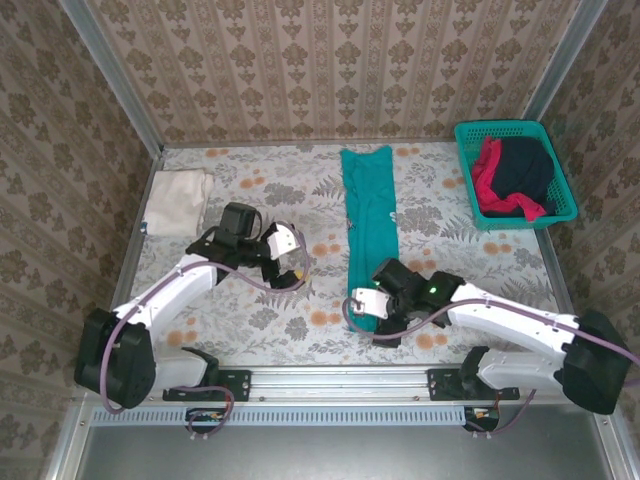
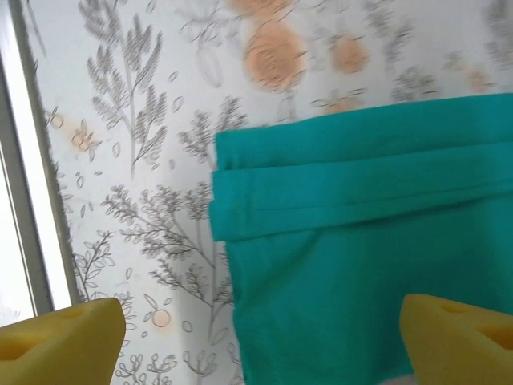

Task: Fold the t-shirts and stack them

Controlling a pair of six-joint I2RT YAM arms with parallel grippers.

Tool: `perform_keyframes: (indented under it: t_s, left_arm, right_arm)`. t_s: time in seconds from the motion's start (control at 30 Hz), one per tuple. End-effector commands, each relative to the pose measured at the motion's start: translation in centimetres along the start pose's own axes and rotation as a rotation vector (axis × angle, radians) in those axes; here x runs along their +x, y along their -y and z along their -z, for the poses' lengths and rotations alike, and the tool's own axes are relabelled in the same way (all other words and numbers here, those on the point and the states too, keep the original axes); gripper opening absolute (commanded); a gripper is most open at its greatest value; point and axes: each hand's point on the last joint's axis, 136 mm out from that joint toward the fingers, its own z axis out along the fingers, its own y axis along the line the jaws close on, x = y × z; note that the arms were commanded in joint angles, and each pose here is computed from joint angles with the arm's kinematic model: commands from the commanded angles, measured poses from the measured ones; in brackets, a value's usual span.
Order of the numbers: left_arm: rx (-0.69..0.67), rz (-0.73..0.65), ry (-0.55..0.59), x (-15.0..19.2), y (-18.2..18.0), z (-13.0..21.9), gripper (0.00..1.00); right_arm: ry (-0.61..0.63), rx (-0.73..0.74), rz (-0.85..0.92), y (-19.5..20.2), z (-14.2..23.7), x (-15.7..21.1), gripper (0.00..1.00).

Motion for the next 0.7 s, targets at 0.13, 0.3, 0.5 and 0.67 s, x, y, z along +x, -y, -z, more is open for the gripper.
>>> perform_keyframes:
  t_s: [0.13, 0.3, 0.5, 0.67]
  left_arm:
    - [0.055, -0.05, 0.015, 0.8, 2.2, -0.1, 1.0]
    - [0.059, -0.058, 0.016, 1.0, 2.3, -0.3, 1.0]
    - [0.07, -0.045, -0.001, 1.3, 2.2, -0.6, 1.0]
    - [0.082, -0.033, -0.015, 1.6, 2.2, -0.7, 1.0]
  right_arm:
    - [-0.095, 0.041, 0.069, 0.9, -3.7, 1.3, 0.81]
    - [-0.144, 0.054, 0.076, 1.4, -5.5, 2.3, 0.7]
    - [-0.201, 0.042, 0.069, 1.3, -6.9, 3.6, 0.56]
    - [-0.209, 0.049, 0.067, 1.2, -6.8, 4.0, 0.24]
